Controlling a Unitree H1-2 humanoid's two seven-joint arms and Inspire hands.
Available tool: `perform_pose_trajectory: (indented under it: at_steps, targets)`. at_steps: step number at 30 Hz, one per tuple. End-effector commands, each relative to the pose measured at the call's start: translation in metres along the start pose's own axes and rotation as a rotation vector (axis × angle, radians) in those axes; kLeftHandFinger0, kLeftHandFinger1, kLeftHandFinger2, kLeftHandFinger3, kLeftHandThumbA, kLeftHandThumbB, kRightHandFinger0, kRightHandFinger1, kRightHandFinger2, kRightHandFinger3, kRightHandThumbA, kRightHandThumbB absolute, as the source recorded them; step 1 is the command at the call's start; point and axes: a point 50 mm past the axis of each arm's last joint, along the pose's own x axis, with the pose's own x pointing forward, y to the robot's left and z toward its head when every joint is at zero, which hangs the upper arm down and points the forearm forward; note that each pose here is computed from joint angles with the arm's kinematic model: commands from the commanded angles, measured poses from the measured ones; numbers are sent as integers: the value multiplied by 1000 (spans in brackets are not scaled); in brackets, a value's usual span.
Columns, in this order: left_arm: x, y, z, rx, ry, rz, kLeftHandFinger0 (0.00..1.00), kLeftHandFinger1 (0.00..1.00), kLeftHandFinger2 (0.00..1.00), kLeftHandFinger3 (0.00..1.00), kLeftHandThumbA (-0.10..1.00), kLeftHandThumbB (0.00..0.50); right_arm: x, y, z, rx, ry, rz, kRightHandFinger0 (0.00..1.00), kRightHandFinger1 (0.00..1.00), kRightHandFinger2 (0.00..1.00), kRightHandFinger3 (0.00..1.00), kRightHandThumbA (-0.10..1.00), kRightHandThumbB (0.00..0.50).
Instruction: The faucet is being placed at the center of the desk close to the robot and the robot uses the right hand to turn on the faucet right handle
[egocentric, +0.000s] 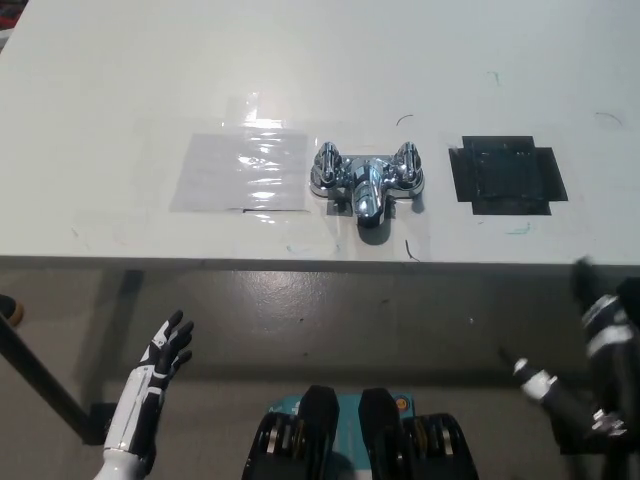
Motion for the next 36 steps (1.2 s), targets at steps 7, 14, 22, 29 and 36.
perform_pose_trajectory:
  at_steps: [7, 14, 22, 29, 36]
  targets:
    - [0, -1, 14, 3, -86, -16, 1000, 1000, 1000, 1000, 1000, 164, 117, -63, 107, -125, -92, 75, 1000, 1000, 1000, 1000, 1000, 285]
    - [0, 0, 11, 7, -74, -22, 1000, 1000, 1000, 1000, 1000, 189, 197, -67, 157, -296, -102, 178, 1000, 1000, 1000, 1000, 1000, 359]
    - [0, -1, 10, 2, -67, -14, 1000, 1000, 1000, 1000, 1000, 185, 290, -43, 192, -499, -68, 372, 1000, 1000, 1000, 1000, 1000, 320]
    - [-1, 1, 7, 6, -66, -9, 1000, 1000, 1000, 1000, 1000, 191, 343, -1, 206, -683, 14, 496, 1000, 1000, 1000, 1000, 1000, 293]
    - [1, 2, 6, 22, -65, -16, 1000, 1000, 1000, 1000, 1000, 188, 366, 43, 201, -839, 90, 580, 1000, 1000, 1000, 1000, 1000, 316]
